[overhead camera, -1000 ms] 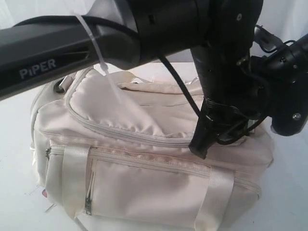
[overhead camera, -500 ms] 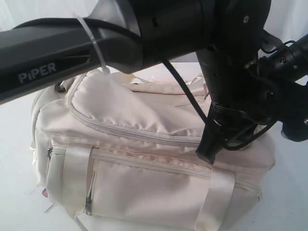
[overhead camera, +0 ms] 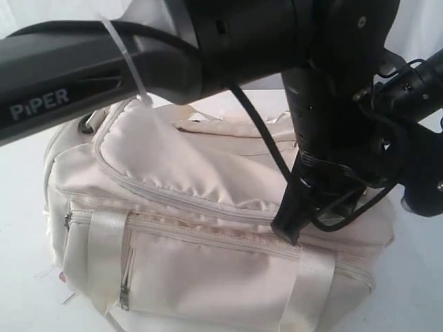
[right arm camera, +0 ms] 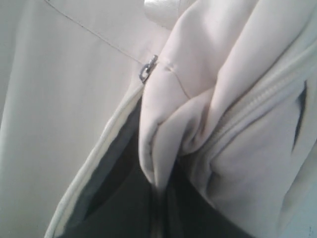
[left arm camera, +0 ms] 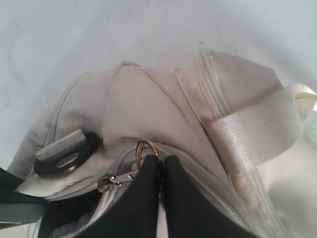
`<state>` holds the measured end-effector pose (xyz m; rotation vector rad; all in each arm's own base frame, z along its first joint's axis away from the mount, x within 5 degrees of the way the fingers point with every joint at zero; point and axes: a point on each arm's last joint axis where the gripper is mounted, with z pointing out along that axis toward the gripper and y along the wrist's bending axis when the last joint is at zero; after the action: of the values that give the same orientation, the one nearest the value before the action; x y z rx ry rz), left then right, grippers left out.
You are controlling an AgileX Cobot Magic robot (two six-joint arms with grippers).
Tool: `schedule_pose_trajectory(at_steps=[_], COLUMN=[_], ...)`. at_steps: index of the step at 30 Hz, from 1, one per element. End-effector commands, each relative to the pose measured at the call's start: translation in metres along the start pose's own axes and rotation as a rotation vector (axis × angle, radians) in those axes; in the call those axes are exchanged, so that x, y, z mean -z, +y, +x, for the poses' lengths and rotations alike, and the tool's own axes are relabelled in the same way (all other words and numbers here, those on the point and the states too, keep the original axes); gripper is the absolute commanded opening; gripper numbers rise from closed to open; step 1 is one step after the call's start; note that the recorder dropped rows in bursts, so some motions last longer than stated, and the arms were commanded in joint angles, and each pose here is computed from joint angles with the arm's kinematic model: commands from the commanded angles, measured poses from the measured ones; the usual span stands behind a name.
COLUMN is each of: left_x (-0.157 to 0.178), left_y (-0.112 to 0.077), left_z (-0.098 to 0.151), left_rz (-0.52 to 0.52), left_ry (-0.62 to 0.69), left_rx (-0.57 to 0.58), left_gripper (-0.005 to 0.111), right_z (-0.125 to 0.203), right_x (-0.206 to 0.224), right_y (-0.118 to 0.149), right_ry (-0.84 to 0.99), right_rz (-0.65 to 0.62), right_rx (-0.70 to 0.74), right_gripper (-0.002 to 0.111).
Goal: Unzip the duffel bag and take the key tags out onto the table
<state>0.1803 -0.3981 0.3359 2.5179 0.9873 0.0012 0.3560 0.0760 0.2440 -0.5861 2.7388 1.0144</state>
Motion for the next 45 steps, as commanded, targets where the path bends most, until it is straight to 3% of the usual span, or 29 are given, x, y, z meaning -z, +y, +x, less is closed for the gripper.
schedule_pose_trajectory(at_steps=[1,12,17,20,26,28,33,41,45], left_x=[0.011,0.012,0.006,0.0,-0.012,-0.015,-0.018,-0.023,-0.043], left_y=[-0.014,0.0,0.002,0.003,0.002,0.002,0.005,0.022,0.025], left_z=[-0.013,-0.019,-0.017,-0.017,-0.017,-0.016,-0.012,-0.018,-0.016], left_rz=[0.104,-0.059,-0.063,-0.049,-0.02,-0.017,-0.049,-0.217,-0.219], left_ry=[-0.063,-0.128,-0.12,-0.116,-0.103,-0.097,-0.049,-0.111,-0.095], left_rx=[0.012,0.021,0.044,0.073,0.073,0.072,0.101,0.153,0.206], left_gripper=[0.0,0.0,0.001,0.012,0.047,0.052,0.052,0.052,0.052], right_z=[-0.002,-0.002,-0.002,-0.002,-0.002,-0.002,-0.002,-0.002,-0.003], right_x=[0.003,0.003,0.003,0.003,0.003,0.003,0.003,0.003,0.003], right_y=[0.002,0.002,0.002,0.002,0.002,0.002,0.002,0.002,0.002], right_ry=[-0.029,-0.029,-0.029,-0.029,-0.029,-0.029,-0.029,-0.029,-0.034], right_rz=[0.012,0.012,0.012,0.012,0.012,0.012,0.012,0.012,0.006], right_rx=[0.003,0.003,0.003,0.003,0.003,0.003,0.003,0.003,0.001], right_gripper=[0.0,0.0,0.0,0.0,0.0,0.0,0.0,0.0,0.0])
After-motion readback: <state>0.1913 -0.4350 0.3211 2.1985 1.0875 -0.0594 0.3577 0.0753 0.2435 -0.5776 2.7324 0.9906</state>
